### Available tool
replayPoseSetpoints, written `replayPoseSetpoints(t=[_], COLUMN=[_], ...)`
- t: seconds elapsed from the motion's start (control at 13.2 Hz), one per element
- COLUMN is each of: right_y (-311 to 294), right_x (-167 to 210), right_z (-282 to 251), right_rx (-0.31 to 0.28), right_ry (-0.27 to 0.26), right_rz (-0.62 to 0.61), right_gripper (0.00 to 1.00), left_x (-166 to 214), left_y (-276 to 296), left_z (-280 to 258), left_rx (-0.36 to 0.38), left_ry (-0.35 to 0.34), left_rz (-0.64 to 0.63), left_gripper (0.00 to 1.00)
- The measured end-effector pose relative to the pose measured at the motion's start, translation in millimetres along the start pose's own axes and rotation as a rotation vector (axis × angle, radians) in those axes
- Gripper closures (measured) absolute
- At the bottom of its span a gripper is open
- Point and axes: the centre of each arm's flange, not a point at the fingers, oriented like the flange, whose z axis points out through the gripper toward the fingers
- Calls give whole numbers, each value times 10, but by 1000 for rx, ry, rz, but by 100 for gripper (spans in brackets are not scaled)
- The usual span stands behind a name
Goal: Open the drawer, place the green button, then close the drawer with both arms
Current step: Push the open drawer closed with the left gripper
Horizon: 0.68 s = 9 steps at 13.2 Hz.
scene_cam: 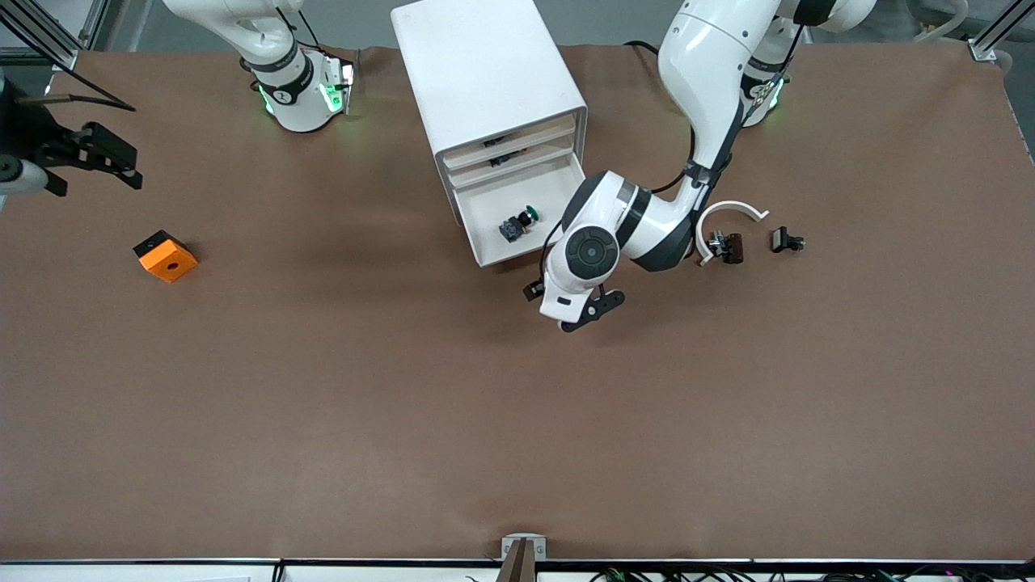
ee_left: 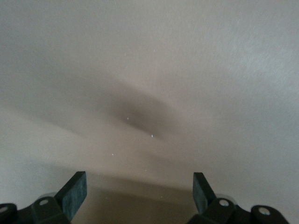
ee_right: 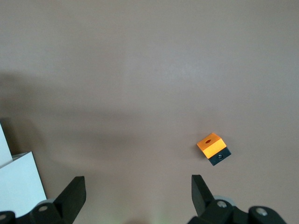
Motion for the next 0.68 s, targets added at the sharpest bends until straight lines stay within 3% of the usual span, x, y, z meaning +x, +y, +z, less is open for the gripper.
replayPoseSetpoints(t=[0.68], right_y=[9], right_x=[-38], right_z=[-168], right_rx=[0], right_ry=[0], right_rz=[16], right_gripper=[0], left_x=[-498], left_y=[171], left_z=[283], left_rx=[25], left_ry=[-50], left_rz=[75], left_gripper=[0])
